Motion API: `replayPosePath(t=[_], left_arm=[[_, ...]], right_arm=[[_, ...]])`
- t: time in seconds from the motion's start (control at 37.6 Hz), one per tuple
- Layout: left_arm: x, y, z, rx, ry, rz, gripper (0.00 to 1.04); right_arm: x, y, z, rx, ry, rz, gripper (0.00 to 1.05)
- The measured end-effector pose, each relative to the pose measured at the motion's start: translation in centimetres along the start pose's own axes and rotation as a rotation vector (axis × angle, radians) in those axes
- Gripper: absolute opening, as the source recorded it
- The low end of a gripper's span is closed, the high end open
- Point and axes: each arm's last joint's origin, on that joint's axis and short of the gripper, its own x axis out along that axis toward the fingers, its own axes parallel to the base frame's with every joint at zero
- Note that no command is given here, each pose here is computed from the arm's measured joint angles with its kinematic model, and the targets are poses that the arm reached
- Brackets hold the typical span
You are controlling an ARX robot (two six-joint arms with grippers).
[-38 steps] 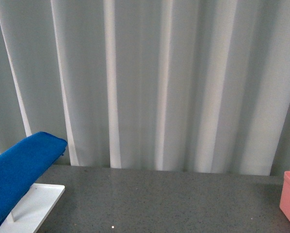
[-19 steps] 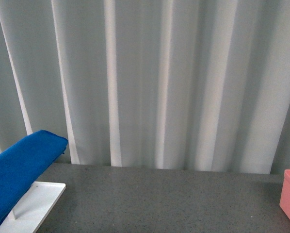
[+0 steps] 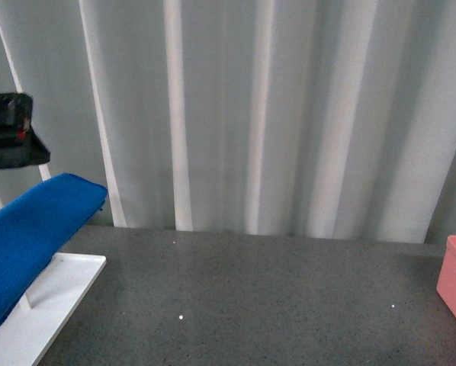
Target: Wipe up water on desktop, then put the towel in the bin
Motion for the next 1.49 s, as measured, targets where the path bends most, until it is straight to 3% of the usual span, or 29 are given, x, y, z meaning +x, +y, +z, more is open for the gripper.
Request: replayPosePath(t=[0.19,0.35,0.58,0.96,1.49], left_arm=[[2.7,-0.1,3.6,0.031,0.083,0.079,0.98],[5.4,0.2,4.7,0.071,0.142,0.108,0.98],[9.8,0.6,2.2,0.08,0.181,0.091,0.98],[13.2,2.2,-1.3,0.106,0.238,0.141,0.98],[13.7,2.5,-2.3,0.146,0.212,0.175,0.98]], right_arm=[[0.0,0.0,0.0,0.0,0.0,0.0,0.98],[0.0,0.0,0.0,0.0,0.0,0.0,0.98],[0.0,0.0,0.0,0.0,0.0,0.0,0.98],[0.0,0.0,0.0,0.0,0.0,0.0,0.98],[0.0,0.0,0.0,0.0,0.0,0.0,0.98]])
